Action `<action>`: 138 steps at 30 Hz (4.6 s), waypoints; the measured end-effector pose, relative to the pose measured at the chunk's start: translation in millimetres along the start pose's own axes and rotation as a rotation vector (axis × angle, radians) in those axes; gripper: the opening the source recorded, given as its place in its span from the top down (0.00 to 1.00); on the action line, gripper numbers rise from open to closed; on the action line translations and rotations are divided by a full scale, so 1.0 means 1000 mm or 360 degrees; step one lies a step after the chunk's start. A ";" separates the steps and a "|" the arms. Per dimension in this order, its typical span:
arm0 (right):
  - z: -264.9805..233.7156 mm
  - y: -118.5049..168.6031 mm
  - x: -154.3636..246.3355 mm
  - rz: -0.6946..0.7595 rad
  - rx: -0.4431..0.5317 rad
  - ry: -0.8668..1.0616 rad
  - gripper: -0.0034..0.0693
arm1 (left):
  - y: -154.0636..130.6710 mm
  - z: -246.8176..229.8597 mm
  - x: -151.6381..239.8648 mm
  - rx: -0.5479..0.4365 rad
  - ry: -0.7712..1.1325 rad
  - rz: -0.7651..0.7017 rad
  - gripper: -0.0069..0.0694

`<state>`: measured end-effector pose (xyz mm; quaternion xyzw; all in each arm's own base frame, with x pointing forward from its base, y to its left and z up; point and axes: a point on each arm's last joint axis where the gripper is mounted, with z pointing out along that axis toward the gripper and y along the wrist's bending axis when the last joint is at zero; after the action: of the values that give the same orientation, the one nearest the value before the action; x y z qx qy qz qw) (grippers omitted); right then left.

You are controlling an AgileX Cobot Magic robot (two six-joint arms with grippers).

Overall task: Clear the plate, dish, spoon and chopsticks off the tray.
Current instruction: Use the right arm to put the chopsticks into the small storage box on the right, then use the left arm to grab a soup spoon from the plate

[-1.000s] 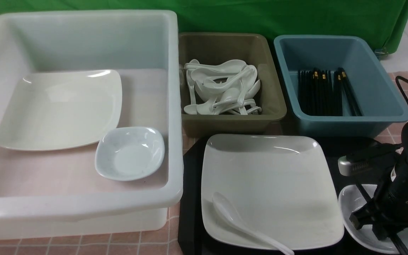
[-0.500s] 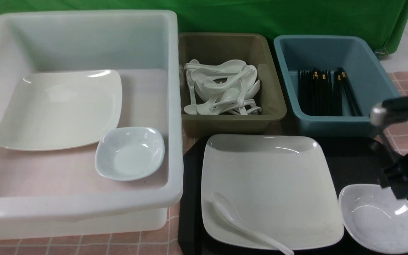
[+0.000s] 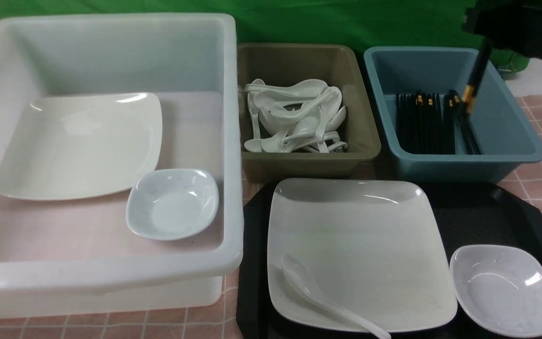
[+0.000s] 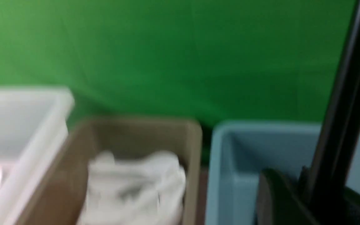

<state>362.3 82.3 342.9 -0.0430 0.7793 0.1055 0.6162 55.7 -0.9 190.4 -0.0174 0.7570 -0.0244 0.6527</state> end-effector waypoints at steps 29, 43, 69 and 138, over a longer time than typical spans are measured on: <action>0.050 -0.039 0.020 0.0071 0.0275 0.1009 0.81 | 0.000 0.000 0.000 0.0000 0.0000 0.0003 0.90; -0.114 -0.023 0.008 -0.0110 0.0205 0.1635 0.91 | 0.000 0.000 0.000 0.0000 0.0000 0.0000 0.90; -0.251 -0.002 0.112 0.0042 -0.0141 0.1552 0.87 | -0.002 0.000 -0.005 0.0037 -0.0080 -0.0123 0.90; -0.226 0.064 0.058 -0.0633 -0.0663 0.1582 0.80 | -0.076 0.093 -0.193 0.1069 0.1273 -0.0562 0.90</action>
<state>120.8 98.6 343.4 -0.3536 0.9151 0.1060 0.1622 175.7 -66.7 371.6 0.0759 0.8821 -0.3785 0.2698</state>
